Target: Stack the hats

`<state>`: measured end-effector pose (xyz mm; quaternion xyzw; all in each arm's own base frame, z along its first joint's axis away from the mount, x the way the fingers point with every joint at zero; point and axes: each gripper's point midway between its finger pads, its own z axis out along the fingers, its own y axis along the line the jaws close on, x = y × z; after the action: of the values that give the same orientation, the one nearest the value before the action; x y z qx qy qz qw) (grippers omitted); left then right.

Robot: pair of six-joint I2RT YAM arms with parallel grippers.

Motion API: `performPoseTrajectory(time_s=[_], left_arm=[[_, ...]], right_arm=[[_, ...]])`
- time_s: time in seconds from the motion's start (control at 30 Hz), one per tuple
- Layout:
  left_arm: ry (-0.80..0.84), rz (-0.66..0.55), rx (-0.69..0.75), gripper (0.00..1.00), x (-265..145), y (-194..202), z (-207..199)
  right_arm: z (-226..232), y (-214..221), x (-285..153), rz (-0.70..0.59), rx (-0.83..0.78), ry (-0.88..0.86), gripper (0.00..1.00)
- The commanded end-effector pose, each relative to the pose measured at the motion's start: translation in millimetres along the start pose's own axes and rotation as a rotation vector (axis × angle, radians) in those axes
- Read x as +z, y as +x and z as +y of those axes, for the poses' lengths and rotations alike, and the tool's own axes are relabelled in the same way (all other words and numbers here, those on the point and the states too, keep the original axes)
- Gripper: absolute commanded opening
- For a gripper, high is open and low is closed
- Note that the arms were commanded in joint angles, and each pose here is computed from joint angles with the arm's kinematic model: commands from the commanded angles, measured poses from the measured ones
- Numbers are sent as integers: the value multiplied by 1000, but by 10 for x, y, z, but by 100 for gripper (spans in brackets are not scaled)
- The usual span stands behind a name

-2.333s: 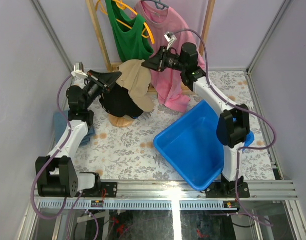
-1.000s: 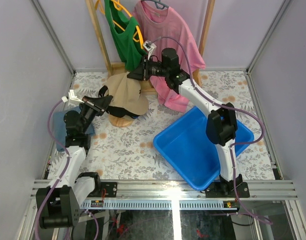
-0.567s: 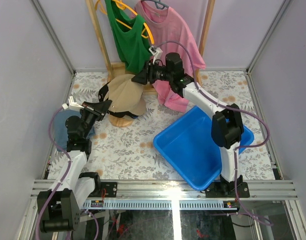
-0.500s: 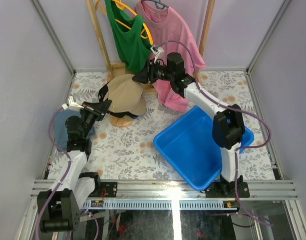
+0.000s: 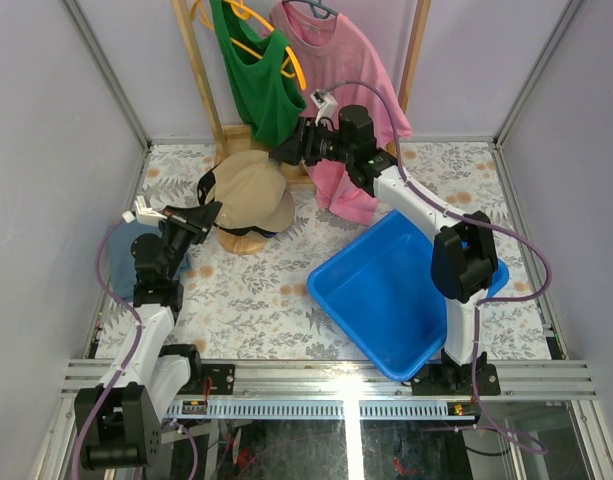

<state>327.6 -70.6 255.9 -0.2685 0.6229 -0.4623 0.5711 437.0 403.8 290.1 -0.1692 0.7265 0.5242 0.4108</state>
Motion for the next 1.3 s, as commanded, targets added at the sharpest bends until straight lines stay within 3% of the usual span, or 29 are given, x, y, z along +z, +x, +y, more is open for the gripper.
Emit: performPoseTrajectory(time_s=[0.0, 0.23, 0.7, 1.27], left_arm=[[-13, -42, 6, 0, -4, -75, 49], [-8, -34, -1, 0, 28, -61, 66], [41, -38, 0, 0, 33, -95, -72], [50, -37, 1, 0, 35, -94, -103]], right_arm=[[336, -437, -100, -68, -48, -7, 62], [419, -388, -97, 5, -79, 108, 64], [235, 104, 23, 191, -89, 320, 64], [437, 207, 9, 221, -95, 315, 64]])
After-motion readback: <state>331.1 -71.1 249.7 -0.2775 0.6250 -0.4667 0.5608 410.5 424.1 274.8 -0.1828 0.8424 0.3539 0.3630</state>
